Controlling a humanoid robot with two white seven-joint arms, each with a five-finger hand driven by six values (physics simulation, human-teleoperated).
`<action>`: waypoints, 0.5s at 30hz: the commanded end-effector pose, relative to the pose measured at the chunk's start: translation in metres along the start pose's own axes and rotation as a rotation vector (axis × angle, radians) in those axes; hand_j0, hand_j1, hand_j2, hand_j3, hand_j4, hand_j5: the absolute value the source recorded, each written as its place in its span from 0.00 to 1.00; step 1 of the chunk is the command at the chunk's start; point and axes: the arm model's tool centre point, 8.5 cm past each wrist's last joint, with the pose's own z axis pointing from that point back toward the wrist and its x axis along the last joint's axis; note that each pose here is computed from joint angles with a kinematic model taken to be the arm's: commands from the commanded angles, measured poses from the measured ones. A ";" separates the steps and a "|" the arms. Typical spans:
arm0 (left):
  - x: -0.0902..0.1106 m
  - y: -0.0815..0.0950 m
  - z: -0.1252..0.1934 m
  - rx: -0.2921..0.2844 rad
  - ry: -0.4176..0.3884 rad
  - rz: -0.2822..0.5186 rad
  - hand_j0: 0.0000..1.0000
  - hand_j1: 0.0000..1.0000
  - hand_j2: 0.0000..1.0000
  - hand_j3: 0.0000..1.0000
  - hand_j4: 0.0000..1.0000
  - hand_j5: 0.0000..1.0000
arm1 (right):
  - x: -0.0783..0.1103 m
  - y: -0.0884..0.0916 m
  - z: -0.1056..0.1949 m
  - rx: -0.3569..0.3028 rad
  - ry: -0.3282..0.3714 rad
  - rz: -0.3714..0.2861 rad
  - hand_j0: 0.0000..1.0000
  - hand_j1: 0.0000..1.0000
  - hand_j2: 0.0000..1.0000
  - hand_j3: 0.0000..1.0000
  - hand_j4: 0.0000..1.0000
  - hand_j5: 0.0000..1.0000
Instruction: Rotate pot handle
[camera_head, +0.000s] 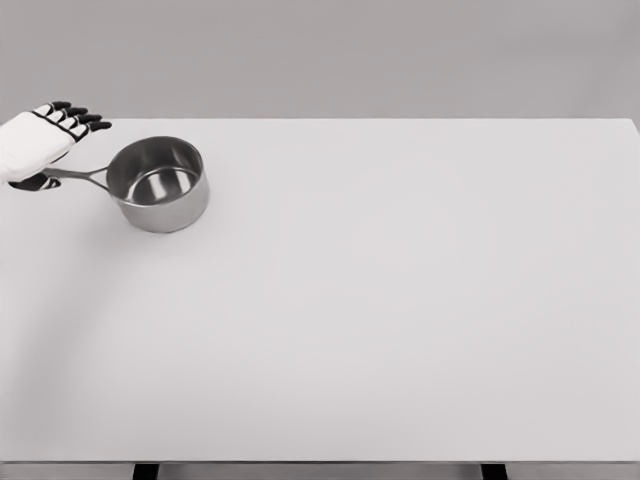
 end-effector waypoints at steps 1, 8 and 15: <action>-0.001 -0.002 0.001 -0.002 0.005 0.006 1.00 1.00 1.00 1.00 1.00 1.00 | 0.000 0.000 0.000 0.000 0.000 0.000 1.00 1.00 1.00 1.00 1.00 1.00; -0.005 0.001 -0.002 0.004 0.017 0.011 1.00 1.00 1.00 1.00 1.00 1.00 | 0.001 0.000 0.000 0.001 -0.002 0.000 1.00 1.00 1.00 1.00 1.00 1.00; -0.004 0.004 -0.014 0.004 0.019 0.002 1.00 1.00 1.00 1.00 1.00 1.00 | 0.000 0.000 0.000 0.000 0.000 0.000 1.00 1.00 1.00 1.00 1.00 1.00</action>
